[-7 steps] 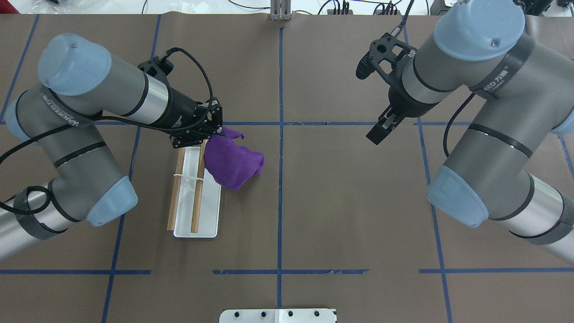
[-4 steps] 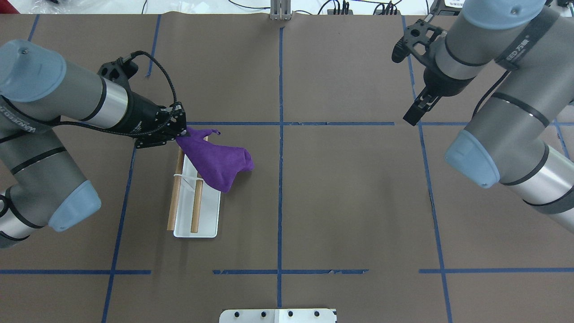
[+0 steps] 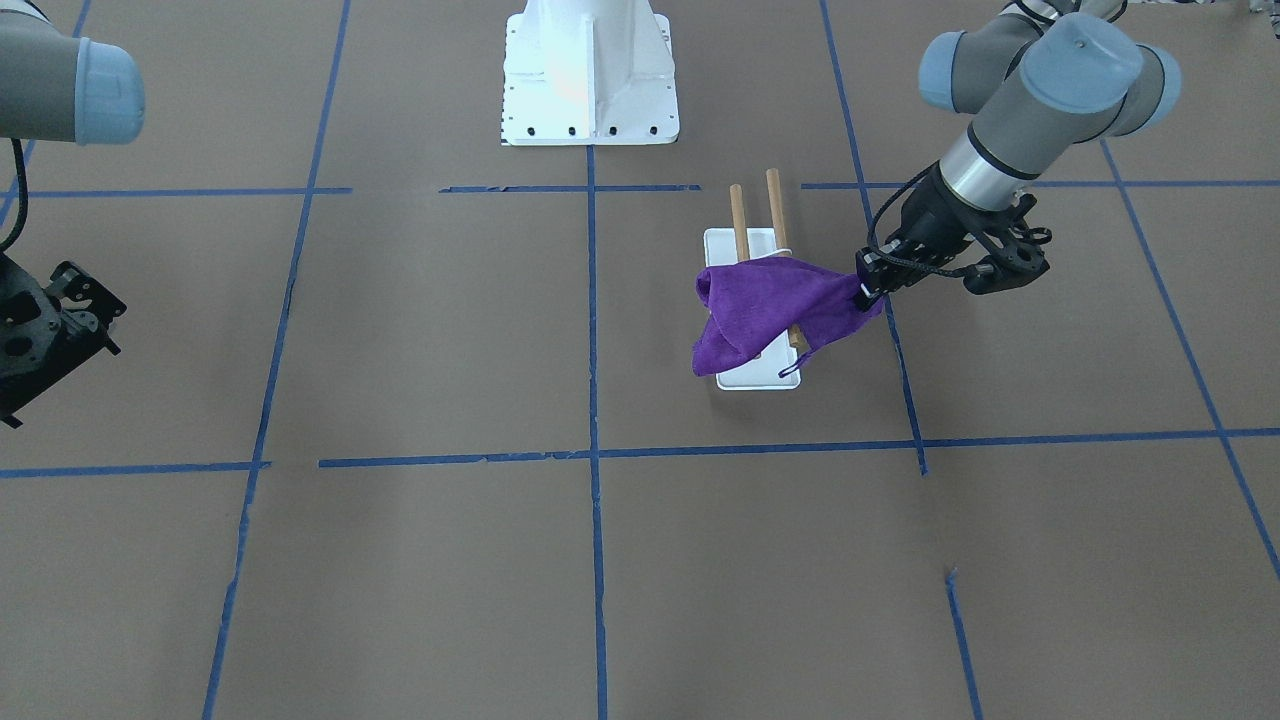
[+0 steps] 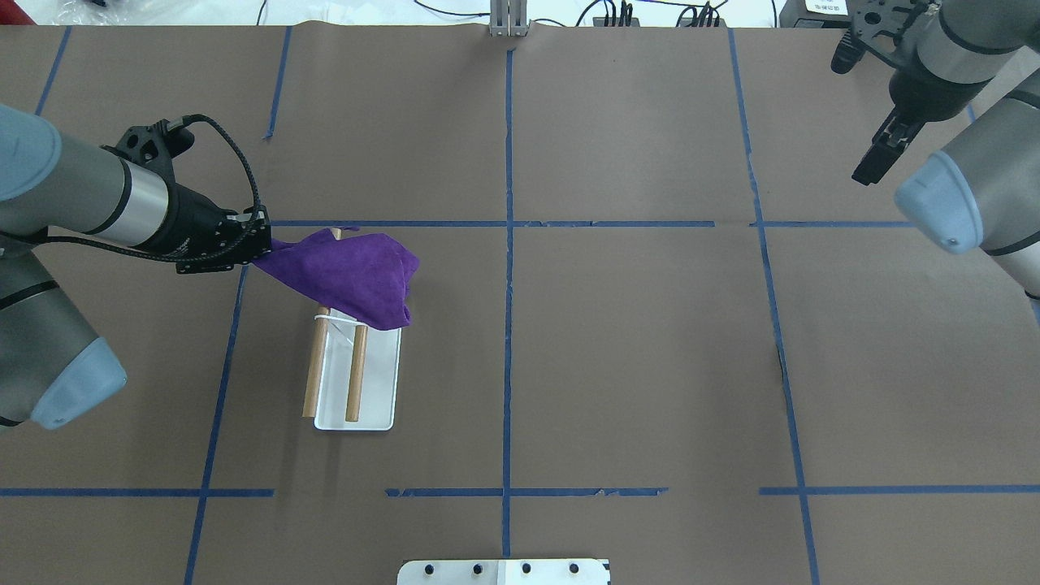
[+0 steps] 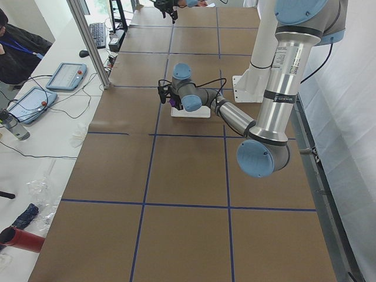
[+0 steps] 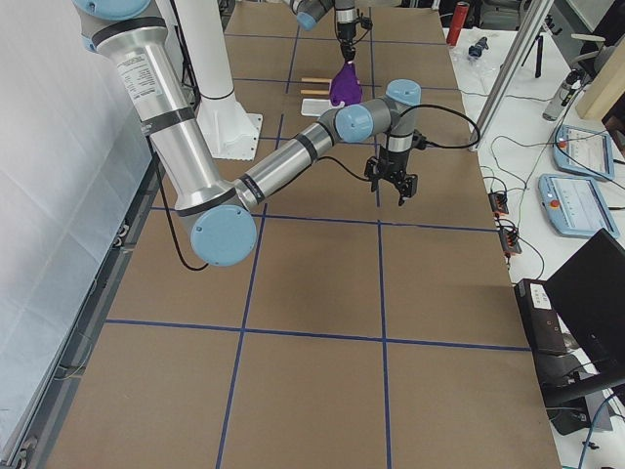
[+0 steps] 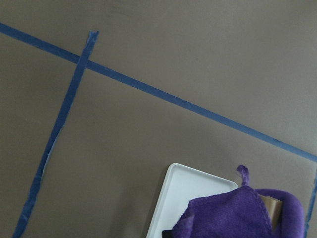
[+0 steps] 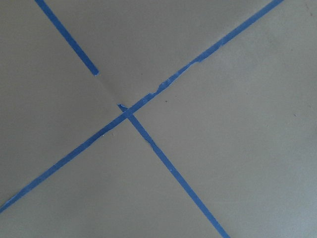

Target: Hang towel on rack

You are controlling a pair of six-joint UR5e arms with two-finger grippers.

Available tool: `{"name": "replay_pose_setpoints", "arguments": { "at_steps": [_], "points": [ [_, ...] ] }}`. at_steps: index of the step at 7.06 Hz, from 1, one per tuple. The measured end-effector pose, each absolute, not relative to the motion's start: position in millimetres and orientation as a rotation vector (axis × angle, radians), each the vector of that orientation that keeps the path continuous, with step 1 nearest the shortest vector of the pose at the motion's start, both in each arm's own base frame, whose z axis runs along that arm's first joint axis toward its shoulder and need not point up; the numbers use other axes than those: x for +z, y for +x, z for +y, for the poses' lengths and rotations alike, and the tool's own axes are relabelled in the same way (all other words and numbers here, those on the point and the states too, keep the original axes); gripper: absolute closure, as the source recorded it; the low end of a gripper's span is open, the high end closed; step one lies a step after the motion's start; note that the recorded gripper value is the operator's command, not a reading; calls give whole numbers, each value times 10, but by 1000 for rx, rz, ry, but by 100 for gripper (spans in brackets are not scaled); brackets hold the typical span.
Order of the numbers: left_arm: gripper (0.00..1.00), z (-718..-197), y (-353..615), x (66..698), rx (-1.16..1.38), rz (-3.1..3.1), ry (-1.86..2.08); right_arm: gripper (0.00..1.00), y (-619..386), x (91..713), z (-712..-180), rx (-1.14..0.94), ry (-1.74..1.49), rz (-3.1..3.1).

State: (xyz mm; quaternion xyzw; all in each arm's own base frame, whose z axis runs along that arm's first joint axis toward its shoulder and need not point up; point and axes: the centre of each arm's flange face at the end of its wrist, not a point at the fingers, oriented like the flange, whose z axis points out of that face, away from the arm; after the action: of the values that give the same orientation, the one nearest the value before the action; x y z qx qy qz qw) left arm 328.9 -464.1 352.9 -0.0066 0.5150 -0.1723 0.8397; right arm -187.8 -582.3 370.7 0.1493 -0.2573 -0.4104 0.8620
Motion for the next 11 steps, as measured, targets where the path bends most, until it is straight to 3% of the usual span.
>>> {"name": "replay_pose_setpoints", "arguments": {
  "at_steps": [5,8,11],
  "points": [
    [0,-4662,3233,3686,-223,1050,85,0,-1490,4081,-5828,-789,261,-552],
    [0,-4714,2509,4476,79,891,265,0,-564,4966,-5813,-594,141,-618],
    [0,-4878,1291,5248,312,691,342,0,223,5885,-5273,-412,34,-667]
  ]
}}
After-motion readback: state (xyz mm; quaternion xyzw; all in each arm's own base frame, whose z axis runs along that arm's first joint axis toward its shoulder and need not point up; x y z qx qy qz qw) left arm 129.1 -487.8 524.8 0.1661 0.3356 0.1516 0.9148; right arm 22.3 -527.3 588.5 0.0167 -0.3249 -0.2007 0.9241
